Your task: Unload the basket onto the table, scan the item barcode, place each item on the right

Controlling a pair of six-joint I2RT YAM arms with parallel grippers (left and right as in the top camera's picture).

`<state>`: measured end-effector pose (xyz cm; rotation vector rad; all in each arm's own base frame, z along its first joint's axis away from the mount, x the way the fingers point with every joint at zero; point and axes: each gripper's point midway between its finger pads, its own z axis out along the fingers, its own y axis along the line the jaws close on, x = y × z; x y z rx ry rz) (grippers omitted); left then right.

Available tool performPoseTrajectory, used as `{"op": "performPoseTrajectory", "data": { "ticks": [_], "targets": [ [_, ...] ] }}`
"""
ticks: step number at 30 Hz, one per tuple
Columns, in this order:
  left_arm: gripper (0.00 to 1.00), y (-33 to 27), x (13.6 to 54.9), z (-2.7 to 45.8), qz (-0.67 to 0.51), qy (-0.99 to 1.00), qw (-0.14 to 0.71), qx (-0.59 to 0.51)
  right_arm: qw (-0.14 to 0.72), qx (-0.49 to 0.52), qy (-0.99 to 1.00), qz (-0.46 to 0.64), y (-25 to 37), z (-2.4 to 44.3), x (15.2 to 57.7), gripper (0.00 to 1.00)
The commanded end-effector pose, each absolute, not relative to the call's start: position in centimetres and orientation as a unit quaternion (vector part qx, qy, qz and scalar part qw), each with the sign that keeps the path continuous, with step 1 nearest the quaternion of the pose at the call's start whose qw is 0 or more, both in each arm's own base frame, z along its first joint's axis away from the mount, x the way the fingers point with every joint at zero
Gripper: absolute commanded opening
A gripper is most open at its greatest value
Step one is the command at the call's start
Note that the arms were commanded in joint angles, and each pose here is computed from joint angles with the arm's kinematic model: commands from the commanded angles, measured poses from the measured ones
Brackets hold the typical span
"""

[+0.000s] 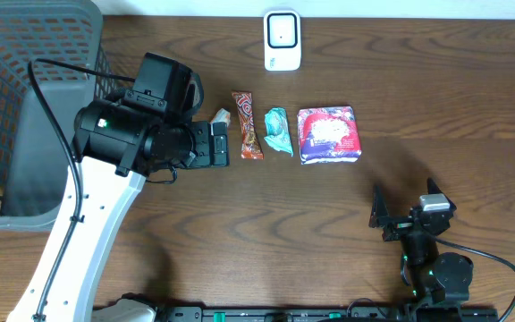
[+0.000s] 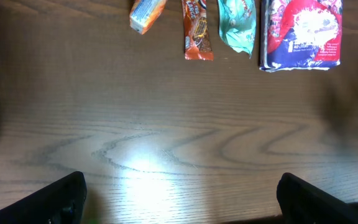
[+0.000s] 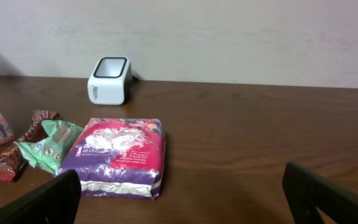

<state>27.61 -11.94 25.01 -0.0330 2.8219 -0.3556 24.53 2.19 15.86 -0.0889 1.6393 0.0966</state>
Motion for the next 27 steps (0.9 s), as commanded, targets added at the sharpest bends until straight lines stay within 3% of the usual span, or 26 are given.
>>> {"op": "performPoseTrajectory", "data": {
  "ticks": [1,13,16,19,23,27],
  "targets": [
    [0.98,-11.9,27.6,25.2,-0.126,0.981,0.149,-0.01,0.681,-0.045,0.73,0.041,2.3,15.8,24.5,0.99],
    [0.98,-11.9,27.6,25.2,-0.126,0.981,0.149,-0.01,0.686,-0.036,0.724,0.052,2.4,16.2,24.5,0.99],
    [0.98,-11.9,27.6,25.2,-0.126,0.981,0.149,-0.01,0.68,-0.008,0.702,0.213,5.6,17.8,23.8,0.99],
    [0.98,-11.9,27.6,25.2,-0.126,0.981,0.149,-0.01,0.59,-0.005,0.702,0.399,10.0,17.9,21.7,0.99],
    [0.98,-11.9,27.6,25.2,-0.126,0.981,0.149,-0.01,0.573,0.059,0.679,0.456,9.7,19.3,21.8,0.99],
    [0.98,-11.9,27.6,25.2,-0.126,0.981,0.149,-0.01,0.684,0.021,0.573,0.451,8.6,26.5,20.7,0.99]
  ]
}}
